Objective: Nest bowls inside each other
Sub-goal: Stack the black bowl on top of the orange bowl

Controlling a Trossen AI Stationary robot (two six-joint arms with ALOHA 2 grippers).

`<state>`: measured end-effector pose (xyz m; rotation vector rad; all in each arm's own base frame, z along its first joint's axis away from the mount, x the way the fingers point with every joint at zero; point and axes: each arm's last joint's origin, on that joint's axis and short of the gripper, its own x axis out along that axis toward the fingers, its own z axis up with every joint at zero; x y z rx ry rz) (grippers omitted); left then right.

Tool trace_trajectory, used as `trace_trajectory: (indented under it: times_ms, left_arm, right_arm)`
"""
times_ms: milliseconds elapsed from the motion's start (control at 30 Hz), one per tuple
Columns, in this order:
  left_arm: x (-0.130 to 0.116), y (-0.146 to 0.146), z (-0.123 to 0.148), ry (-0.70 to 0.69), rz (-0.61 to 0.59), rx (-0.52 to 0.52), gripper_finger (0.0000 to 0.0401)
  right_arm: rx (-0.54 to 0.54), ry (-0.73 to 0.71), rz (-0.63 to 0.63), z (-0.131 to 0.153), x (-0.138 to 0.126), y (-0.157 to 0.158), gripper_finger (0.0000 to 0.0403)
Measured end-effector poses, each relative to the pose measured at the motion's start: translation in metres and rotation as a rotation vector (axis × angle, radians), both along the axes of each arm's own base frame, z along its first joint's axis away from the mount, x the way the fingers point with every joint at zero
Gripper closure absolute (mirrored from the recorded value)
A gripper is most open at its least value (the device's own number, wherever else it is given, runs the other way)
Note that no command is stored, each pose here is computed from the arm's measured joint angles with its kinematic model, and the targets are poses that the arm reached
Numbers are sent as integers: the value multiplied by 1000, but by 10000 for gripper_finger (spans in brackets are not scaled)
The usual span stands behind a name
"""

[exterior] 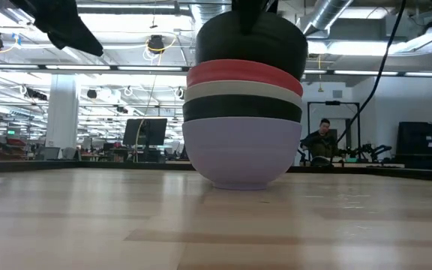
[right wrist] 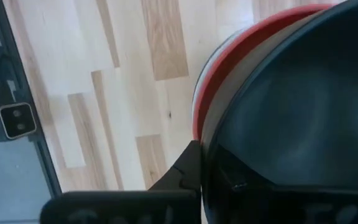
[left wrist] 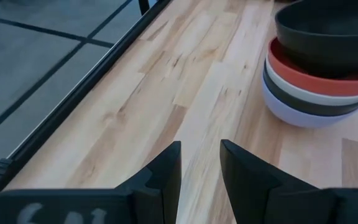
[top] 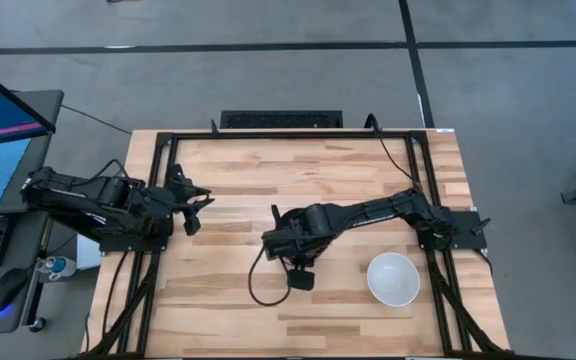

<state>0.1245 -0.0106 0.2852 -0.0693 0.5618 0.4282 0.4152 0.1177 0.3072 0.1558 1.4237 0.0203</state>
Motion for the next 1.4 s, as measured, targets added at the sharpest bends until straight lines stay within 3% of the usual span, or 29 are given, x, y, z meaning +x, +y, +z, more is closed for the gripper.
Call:
trace_trajectory:
  times_ms: [333,567,700,1000,1400]
  left_arm:
    - [0,0,0,1,1,7,298]
    - [0,0,0,3,1,8,298]
    - [0,0,0,3,1,9,299]
    - [-1,0,0,8,5,5,298]
    - [-1,0,0,7,6,4,298]
  right_arm:
    - [17,86,-62,-17,2,-13,338]
    - [45,25,-76,-16,7,-7,302]
    - [5,-53,-93,-6,6,-7,279]
    - [-5,-64,-92,-3,4,-6,340]
    - [6,8,-96,-4,-3,-3,321]
